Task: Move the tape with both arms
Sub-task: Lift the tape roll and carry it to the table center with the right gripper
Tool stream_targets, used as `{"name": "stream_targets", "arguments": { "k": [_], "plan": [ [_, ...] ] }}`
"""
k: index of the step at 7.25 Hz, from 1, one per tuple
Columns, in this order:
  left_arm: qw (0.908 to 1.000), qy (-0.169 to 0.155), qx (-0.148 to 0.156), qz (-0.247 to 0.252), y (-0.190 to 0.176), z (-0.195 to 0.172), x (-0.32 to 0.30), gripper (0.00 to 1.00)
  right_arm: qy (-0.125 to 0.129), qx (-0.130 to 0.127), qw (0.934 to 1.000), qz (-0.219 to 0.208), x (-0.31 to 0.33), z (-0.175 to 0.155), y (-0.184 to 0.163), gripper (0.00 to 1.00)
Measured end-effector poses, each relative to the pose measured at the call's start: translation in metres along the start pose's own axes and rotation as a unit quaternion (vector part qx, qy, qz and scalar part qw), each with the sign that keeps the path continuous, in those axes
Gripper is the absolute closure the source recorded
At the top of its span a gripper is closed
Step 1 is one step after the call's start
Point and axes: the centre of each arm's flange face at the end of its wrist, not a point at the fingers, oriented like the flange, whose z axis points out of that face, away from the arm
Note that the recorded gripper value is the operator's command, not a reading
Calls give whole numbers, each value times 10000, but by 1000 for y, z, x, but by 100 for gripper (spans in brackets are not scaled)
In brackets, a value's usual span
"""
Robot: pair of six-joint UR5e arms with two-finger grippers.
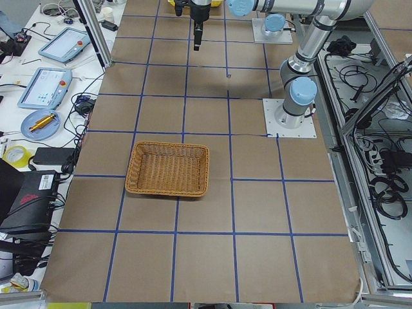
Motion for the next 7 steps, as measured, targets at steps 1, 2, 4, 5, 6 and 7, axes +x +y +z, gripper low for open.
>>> {"name": "stream_targets", "arguments": {
  "k": [1,2,4,5,6,7],
  "plan": [
    [10000,0,-2,-1,0,0,0,0,-258,-73,9982,537,-67,12,-7,100],
    [10000,0,-1,-3,0,0,0,0,-448,-186,9926,1114,-131,30,-13,100],
    [10000,1,-1,-5,0,0,0,0,-738,-492,9727,2143,-223,68,-20,100],
    [10000,2,-1,-7,0,0,-1,0,-914,-704,9611,2509,-248,83,-21,100],
    [10000,1,1,-7,0,0,-1,0,-1088,-906,9511,2747,-264,93,-20,100],
    [10000,0,4,-7,0,0,-1,0,-1240,-1091,9428,2895,-276,101,-18,100]
  ]
}}
